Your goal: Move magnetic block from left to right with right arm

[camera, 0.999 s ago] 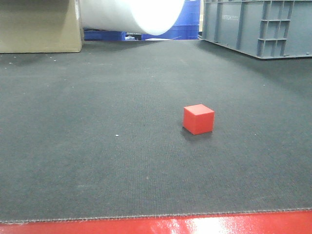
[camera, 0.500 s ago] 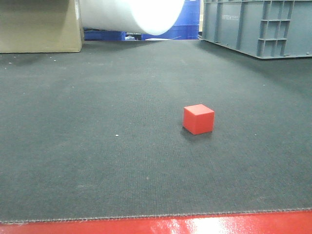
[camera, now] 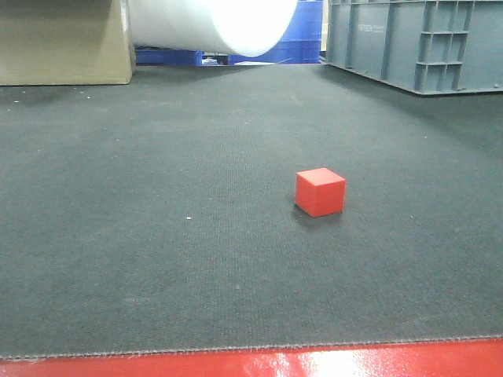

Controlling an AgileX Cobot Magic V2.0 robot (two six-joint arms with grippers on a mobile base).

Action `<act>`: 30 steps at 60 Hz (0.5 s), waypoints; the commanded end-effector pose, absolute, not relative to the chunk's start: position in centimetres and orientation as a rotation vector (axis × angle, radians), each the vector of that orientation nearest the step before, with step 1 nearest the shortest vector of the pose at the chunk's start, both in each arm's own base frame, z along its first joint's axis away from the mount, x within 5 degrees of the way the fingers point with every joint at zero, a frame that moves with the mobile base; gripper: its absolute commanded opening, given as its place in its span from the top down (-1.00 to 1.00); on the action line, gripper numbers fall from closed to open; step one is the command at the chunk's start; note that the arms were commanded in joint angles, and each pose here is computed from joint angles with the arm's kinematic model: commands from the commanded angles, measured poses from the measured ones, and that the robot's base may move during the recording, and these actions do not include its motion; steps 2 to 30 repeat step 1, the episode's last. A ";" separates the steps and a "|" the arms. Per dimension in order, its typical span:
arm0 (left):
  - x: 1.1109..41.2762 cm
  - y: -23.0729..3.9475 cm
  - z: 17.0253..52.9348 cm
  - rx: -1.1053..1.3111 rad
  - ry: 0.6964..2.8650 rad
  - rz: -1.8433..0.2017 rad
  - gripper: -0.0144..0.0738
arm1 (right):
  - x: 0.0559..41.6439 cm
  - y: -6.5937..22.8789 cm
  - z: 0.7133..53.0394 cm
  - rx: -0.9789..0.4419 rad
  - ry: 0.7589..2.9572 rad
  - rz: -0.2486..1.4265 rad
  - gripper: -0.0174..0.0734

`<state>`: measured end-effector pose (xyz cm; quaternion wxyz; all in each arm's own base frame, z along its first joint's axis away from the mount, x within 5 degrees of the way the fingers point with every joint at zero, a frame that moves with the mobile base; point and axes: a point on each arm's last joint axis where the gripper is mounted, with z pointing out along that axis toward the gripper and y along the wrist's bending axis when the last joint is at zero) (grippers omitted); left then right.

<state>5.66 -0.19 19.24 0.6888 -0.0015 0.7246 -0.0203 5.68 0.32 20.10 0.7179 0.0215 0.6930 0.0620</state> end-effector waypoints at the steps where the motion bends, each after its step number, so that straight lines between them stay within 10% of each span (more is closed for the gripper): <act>1: 5.6 -0.1 19.7 -0.012 1.536 -0.047 0.93 | 5.4 0.2 21.1 0.057 1.424 0.130 0.47; 30: 5.6 -0.1 19.7 -0.012 1.536 -0.047 0.93 | 5.4 0.2 21.1 0.057 1.424 0.130 0.47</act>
